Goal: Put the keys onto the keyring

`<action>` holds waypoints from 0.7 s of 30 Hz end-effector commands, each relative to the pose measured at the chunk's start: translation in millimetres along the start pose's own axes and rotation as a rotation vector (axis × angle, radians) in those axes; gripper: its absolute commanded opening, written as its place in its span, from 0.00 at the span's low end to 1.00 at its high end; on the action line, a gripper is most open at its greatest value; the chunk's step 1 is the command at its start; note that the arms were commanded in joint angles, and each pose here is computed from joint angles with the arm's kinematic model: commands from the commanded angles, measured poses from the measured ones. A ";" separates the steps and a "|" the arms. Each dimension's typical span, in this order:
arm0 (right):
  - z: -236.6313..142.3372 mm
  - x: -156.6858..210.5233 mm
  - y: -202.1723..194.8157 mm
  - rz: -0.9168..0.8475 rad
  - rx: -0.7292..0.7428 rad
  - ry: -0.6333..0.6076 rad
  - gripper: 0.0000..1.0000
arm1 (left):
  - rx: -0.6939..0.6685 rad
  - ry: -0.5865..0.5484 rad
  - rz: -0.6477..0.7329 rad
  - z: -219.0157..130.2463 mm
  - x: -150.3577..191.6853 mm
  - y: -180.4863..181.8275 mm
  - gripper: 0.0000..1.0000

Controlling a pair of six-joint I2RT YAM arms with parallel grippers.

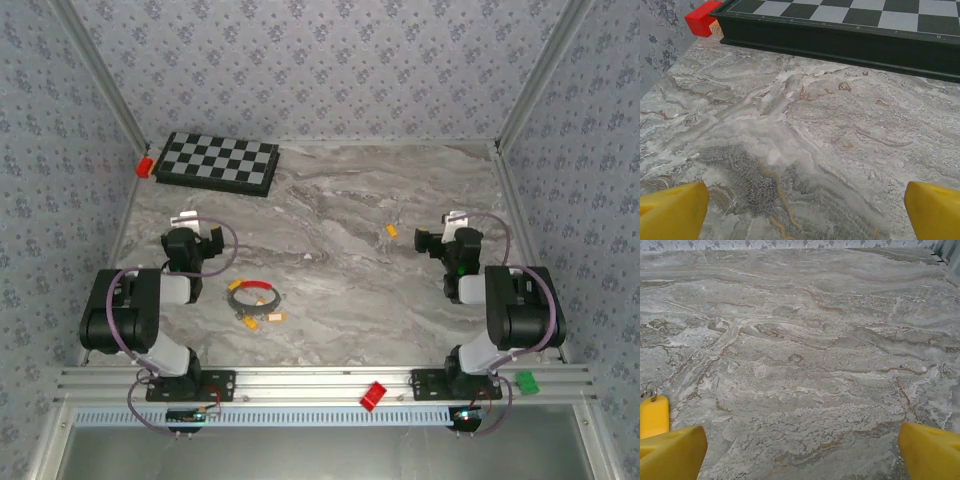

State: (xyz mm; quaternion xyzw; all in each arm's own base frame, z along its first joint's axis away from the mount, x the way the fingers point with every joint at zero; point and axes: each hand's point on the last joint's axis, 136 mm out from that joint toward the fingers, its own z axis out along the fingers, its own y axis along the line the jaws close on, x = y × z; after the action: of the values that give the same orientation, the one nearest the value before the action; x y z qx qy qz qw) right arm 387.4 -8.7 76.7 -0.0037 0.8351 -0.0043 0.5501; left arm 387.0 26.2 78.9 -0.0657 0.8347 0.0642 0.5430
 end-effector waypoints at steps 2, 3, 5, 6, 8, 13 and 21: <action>-0.5 -12.0 -1.2 -0.029 0.026 -0.033 0.99 | 0.010 -0.039 -0.005 2.2 -13.6 -1.3 1.00; -0.7 -11.8 -0.8 -0.031 0.028 -0.034 1.00 | 0.010 -0.040 -0.005 2.3 -13.9 -1.4 1.00; -0.7 -11.8 -0.9 -0.031 0.030 -0.033 1.00 | 0.009 -0.039 -0.005 2.4 -13.3 -1.2 1.00; -0.5 -11.6 -0.5 -0.031 0.027 -0.033 1.00 | 0.010 -0.039 -0.006 2.3 -13.4 -1.4 1.00; 0.0 -11.3 -0.2 -0.026 0.020 -0.029 1.00 | 0.009 -0.039 -0.007 2.4 -13.4 -1.1 1.00; 0.6 -9.8 -0.3 -0.011 0.000 -0.022 1.00 | 0.009 -0.039 -0.007 2.4 -13.3 -1.0 1.00; 0.9 -10.1 -1.2 -0.008 -0.001 -0.022 1.00 | 0.010 -0.039 -0.006 2.6 -13.6 -1.2 1.00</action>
State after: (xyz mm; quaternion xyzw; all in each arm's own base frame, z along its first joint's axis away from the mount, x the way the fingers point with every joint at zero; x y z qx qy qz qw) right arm 387.4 -10.3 76.6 -0.0052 0.8351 -0.0111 0.5499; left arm 387.0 26.2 78.9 -0.0657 0.8347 0.0642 0.5430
